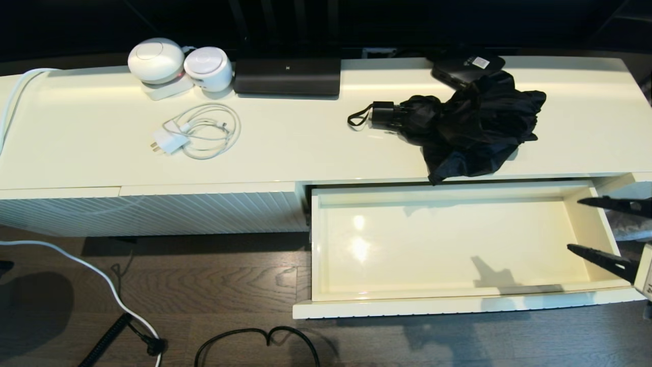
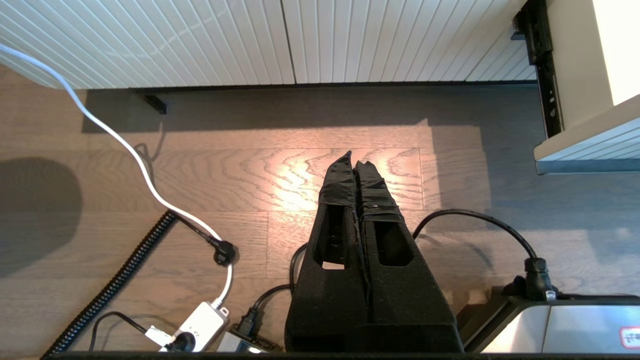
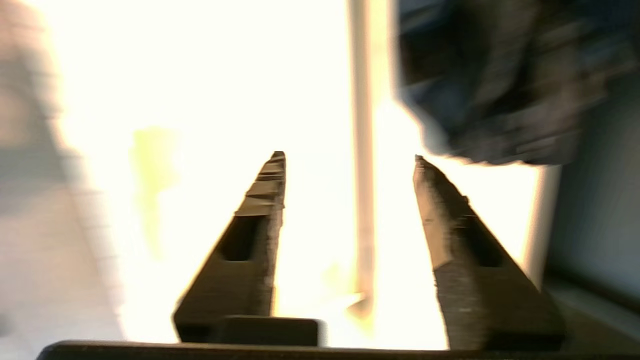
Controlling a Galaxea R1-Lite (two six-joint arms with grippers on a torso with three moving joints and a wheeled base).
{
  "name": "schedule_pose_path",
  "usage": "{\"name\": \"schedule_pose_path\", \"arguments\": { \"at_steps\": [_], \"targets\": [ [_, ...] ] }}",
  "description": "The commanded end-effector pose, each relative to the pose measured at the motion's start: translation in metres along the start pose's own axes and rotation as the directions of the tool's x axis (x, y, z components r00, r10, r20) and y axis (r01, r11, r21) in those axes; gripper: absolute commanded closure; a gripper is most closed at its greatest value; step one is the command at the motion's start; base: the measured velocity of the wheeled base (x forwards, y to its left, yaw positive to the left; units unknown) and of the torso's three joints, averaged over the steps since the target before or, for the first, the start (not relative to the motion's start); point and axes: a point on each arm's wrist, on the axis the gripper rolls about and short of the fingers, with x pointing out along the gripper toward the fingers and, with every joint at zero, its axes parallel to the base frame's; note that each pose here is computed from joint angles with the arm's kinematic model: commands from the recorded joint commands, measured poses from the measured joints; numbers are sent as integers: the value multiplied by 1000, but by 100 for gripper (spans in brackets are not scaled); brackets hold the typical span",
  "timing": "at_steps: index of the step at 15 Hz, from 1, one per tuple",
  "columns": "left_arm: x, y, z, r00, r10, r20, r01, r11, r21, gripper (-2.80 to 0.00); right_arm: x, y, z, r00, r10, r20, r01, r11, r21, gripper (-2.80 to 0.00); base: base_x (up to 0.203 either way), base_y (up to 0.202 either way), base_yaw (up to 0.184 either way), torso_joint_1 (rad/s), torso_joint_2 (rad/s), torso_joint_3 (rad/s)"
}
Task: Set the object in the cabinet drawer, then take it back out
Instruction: Close the drawer
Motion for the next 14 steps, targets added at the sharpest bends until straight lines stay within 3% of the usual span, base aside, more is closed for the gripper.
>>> {"name": "schedule_pose_path", "arguments": {
  "at_steps": [1, 4, 8, 10, 14],
  "targets": [
    [0, 0, 0, 1000, 0, 4, 0, 1000, 0, 0, -8, 9, 0, 999, 35, -3, -35, 998, 60, 0, 0, 0, 0, 0, 0, 0],
    [0, 0, 0, 1000, 0, 2, 0, 1000, -1, 0, 8, 31, -2, 976, 220, -1, -217, 965, 148, 0, 0, 0, 0, 0, 0, 0],
    [0, 0, 0, 1000, 0, 2, 0, 1000, -1, 0, 33, 49, 4, 929, 367, 41, -366, 904, 221, 0, 0, 0, 0, 0, 0, 0],
    [0, 0, 0, 1000, 1, 2, -1, 1000, 1, 0, 40, 52, 9, 914, 401, 60, -404, 885, 233, 0, 0, 0, 0, 0, 0, 0],
    [0, 0, 0, 1000, 0, 2, 0, 1000, -1, 0, 63, 64, 23, 862, 497, 103, -508, 842, 185, 0, 0, 0, 0, 0, 0, 0]
  ]
}}
